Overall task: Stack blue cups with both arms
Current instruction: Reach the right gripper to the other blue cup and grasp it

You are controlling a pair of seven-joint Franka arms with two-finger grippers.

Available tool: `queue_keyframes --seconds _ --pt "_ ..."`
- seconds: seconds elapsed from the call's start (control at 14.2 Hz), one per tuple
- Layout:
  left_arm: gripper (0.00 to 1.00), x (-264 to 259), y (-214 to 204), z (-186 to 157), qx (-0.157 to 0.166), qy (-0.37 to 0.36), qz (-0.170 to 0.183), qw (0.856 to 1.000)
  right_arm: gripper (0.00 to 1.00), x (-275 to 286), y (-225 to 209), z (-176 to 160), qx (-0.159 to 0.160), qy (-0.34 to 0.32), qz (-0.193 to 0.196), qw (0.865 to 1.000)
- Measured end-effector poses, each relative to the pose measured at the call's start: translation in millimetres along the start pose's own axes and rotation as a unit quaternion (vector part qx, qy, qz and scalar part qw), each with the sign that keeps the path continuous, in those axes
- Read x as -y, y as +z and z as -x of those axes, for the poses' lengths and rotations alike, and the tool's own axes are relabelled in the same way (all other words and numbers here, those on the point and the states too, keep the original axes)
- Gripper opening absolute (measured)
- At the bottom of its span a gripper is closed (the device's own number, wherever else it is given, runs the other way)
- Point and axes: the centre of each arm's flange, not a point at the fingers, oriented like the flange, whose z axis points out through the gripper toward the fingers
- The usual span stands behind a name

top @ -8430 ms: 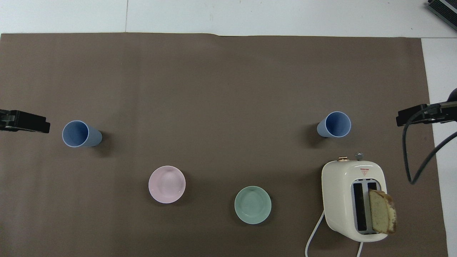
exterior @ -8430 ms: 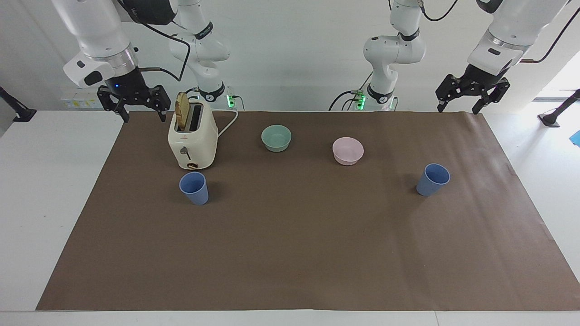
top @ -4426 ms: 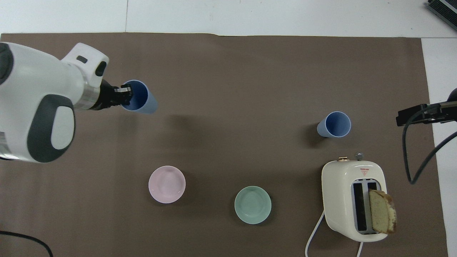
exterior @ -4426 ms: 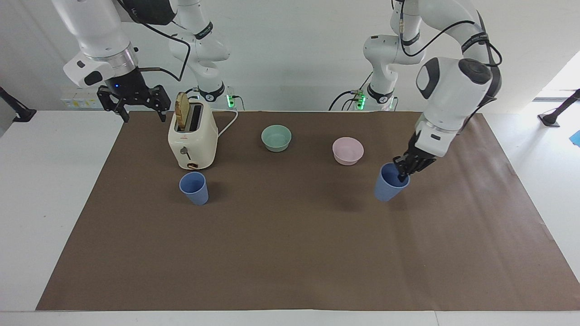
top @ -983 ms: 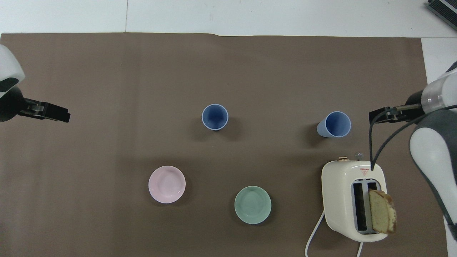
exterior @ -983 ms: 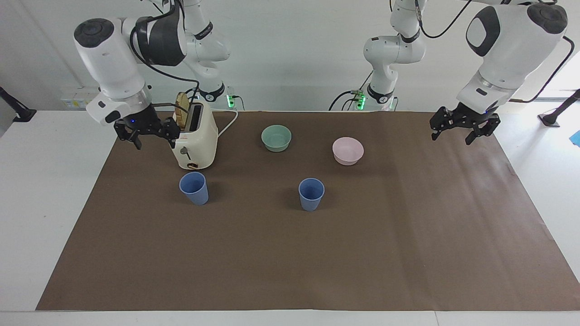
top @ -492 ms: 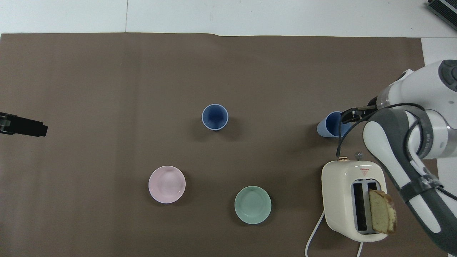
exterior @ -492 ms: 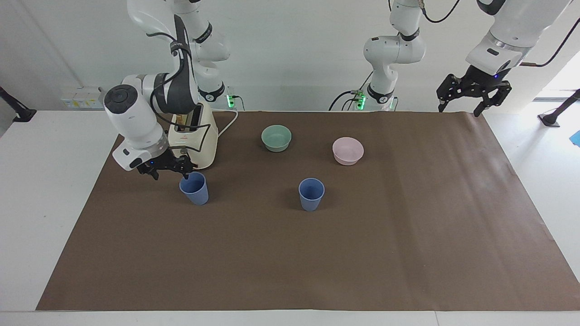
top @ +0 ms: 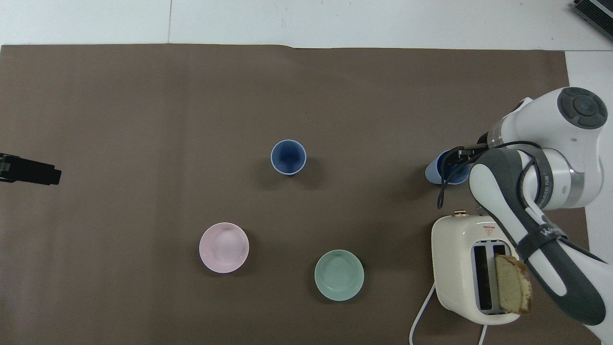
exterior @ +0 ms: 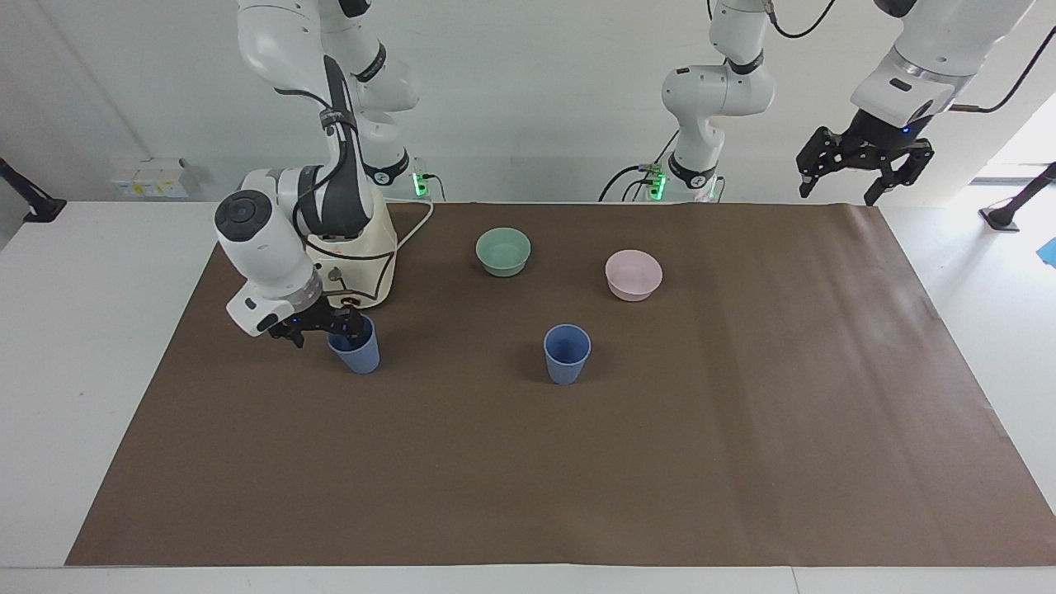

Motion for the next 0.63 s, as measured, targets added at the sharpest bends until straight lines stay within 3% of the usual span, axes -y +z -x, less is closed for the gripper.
queue_keyframes --seconds 0.14,0.63 --pt "1.0 -0.2 -1.7 1.4 -0.001 -0.001 0.0 1.0 0.9 0.1 0.4 0.2 0.0 0.0 0.0 1.0" --pt "1.0 -0.6 -0.2 3.9 0.005 -0.024 0.001 1.0 0.09 2.3 0.5 -0.2 -0.004 -0.021 -0.002 1.0"
